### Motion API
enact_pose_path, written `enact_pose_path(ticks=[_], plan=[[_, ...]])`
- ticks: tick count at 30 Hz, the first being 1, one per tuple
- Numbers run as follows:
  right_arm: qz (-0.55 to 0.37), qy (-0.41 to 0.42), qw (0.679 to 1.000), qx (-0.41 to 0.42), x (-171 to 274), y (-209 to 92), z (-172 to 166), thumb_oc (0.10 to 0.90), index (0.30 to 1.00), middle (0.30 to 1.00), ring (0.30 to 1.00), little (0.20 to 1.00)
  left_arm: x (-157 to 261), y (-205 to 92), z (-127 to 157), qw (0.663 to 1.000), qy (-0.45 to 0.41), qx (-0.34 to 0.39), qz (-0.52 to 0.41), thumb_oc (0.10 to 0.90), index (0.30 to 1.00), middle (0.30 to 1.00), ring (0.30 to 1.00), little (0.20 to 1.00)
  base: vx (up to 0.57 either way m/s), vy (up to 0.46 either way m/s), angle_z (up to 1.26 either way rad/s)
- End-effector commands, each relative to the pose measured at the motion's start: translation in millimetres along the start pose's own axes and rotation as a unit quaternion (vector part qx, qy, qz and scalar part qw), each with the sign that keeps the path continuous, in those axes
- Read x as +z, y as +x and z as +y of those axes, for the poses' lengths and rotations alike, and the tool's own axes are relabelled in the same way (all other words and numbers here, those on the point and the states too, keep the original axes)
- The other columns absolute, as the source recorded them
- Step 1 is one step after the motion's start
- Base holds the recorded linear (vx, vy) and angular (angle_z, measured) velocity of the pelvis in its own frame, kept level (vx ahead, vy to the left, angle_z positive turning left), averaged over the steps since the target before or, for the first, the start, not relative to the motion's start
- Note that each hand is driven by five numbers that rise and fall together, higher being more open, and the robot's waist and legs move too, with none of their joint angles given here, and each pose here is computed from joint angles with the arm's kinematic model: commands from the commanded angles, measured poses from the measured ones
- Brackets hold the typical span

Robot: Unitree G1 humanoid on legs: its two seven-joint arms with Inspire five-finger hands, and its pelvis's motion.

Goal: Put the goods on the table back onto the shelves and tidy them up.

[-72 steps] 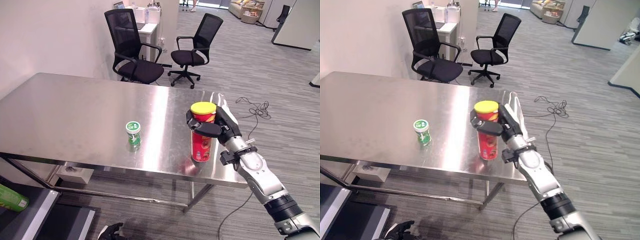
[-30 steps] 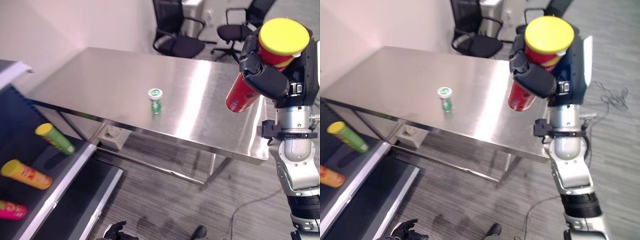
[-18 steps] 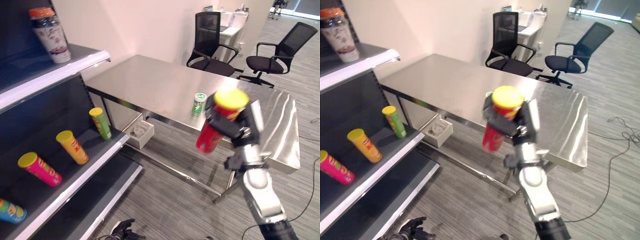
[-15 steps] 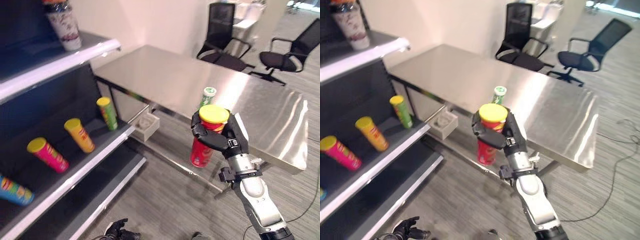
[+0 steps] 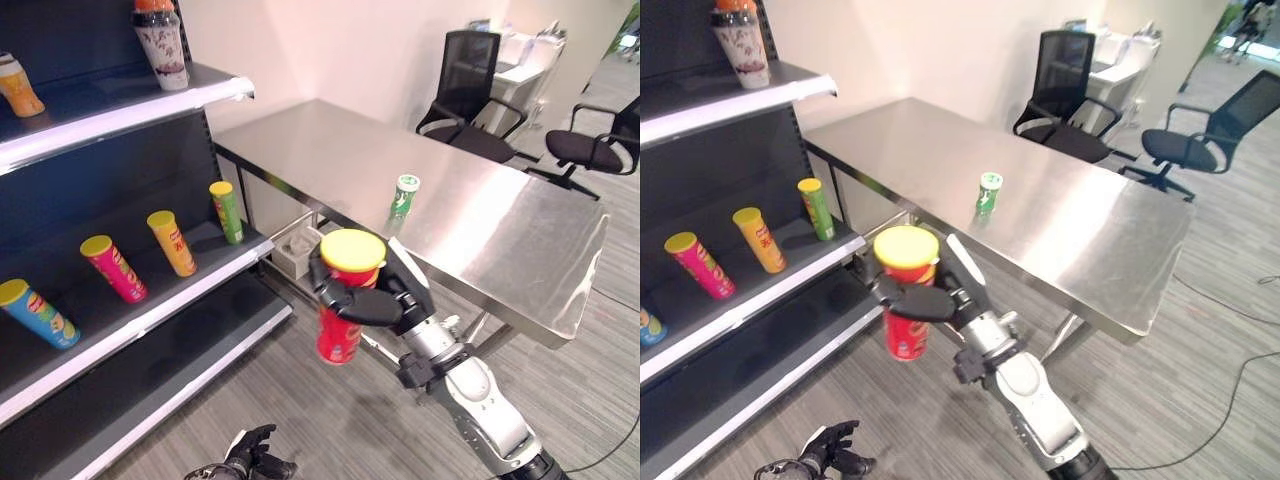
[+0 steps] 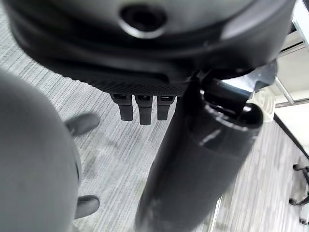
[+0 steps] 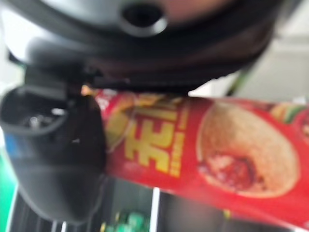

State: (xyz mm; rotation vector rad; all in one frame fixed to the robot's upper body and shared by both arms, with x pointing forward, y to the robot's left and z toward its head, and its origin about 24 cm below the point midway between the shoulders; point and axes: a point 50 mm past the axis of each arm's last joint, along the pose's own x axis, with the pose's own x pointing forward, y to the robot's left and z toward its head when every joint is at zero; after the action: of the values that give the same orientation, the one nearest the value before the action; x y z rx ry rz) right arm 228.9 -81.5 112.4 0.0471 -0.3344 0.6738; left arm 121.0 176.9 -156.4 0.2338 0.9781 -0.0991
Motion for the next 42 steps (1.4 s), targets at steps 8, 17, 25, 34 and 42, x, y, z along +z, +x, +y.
enact_pose_path(ticks=[8,17,25,34,42], plan=[[-0.106,-0.174,0.979,0.025,36.1,45.1,18.0,0.400,0.300,0.300,0.300,0.300,-31.8,-10.0,-3.3,0.996,-0.039,0.061,0.054,0.800,0.900,0.900,0.900,0.900,-0.12,0.161,0.64],[-0.076,-0.187,0.979,-0.008,20.7,63.4,12.8,0.400,0.300,0.300,0.300,0.300,-14.6,-5.8,7.7,0.996,0.010,0.083,0.020,0.800,0.900,0.900,0.900,0.900,0.06,0.523,0.44],[-0.047,-0.180,0.979,-0.088,9.7,44.2,-0.9,0.400,0.300,0.300,0.300,0.300,-5.0,-3.6,7.4,0.990,0.143,0.012,-0.004,0.800,0.900,0.900,0.900,0.900,0.12,0.601,0.35],[-0.056,-0.231,0.961,-0.144,10.7,38.1,-14.2,0.400,0.300,0.300,0.300,0.300,-9.2,-2.9,-9.6,0.989,0.147,-0.004,0.009,0.800,0.900,0.900,0.900,0.900,0.17,0.284,0.42],[-0.040,-0.223,0.964,-0.140,4.7,21.1,-9.9,0.400,0.300,0.300,0.300,0.300,-22.2,-7.8,-6.5,0.995,0.090,0.021,0.030,0.800,0.900,0.900,0.900,0.900,0.06,-0.071,-0.07]])
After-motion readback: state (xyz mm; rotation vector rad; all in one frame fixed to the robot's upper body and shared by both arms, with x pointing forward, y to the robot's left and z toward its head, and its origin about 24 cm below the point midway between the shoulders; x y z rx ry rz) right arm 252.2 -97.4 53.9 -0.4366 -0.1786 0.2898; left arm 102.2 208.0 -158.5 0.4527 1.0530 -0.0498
